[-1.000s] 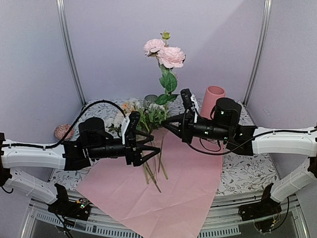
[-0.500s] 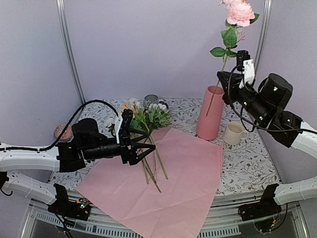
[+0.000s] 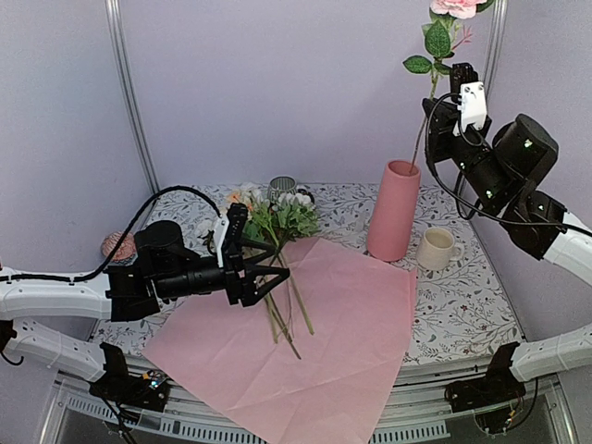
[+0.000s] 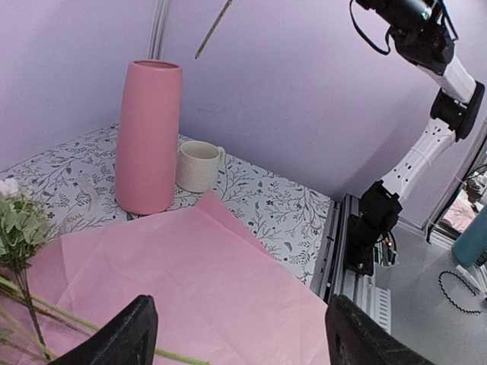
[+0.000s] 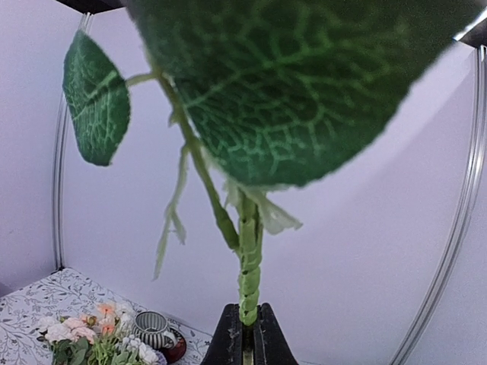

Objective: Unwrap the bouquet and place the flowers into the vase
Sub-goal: Place the fake flower in the vase.

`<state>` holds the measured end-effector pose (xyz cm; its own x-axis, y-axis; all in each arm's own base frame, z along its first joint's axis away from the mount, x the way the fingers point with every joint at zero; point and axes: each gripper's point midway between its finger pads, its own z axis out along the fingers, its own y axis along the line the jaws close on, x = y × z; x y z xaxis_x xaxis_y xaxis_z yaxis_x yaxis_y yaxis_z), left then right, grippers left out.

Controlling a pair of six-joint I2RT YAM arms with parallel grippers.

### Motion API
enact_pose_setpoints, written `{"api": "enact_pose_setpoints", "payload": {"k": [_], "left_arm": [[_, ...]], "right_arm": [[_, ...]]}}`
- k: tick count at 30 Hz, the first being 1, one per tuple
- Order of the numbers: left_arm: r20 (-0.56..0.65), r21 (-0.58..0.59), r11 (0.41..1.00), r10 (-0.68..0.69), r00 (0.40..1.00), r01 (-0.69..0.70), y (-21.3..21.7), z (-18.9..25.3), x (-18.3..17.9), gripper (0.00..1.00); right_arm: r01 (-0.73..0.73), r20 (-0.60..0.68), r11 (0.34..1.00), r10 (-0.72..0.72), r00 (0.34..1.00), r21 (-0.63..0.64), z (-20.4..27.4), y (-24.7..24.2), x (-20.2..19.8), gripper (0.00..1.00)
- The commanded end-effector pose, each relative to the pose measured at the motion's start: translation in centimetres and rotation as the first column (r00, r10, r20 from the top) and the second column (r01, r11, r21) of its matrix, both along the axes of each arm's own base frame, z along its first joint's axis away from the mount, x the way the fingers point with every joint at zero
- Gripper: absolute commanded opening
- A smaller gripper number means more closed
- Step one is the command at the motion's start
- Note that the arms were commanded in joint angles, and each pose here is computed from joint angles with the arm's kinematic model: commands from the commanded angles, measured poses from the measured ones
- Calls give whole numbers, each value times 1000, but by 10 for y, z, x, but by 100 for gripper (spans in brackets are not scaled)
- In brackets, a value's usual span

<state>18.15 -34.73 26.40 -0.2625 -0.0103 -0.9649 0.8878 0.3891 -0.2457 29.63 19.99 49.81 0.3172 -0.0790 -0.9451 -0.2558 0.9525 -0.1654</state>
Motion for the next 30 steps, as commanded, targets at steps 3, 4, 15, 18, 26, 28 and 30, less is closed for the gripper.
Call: {"api": "enact_pose_setpoints", "payload": {"k": [3,4,15,18,26,28,30], "left_arm": [[12,18,1000,6,1000,-6,1,-3,-2,78],[14,18,1000,6,1000,-6,1,-2,-2,78],[23,27,1000,11,1000,-12,-2,2,1,78],[19,28,1000,4,1000,-4,-4,2,1,77],[16,28,1000,0,1000,-1,-7,3,2,77],[14,27,1000,0,1000,-1,-8,3,3,77],[11,30,1000,-1,1000,1,-8,2,3,77]], "right_arm": [[54,94,999,-55,994,4,33,-7,19,3],[57,86,998,-57,995,-3,30,-5,26,3],[40,-28,999,-39,999,26,-17,-8,84,3],[43,-77,998,-39,996,54,-35,-14,98,3],[63,-303,985,-12,953,159,-100,-29,135,3],[68,-346,985,-8,938,159,-122,-28,139,3],[76,-383,986,-14,924,149,-139,-28,144,3]]}}
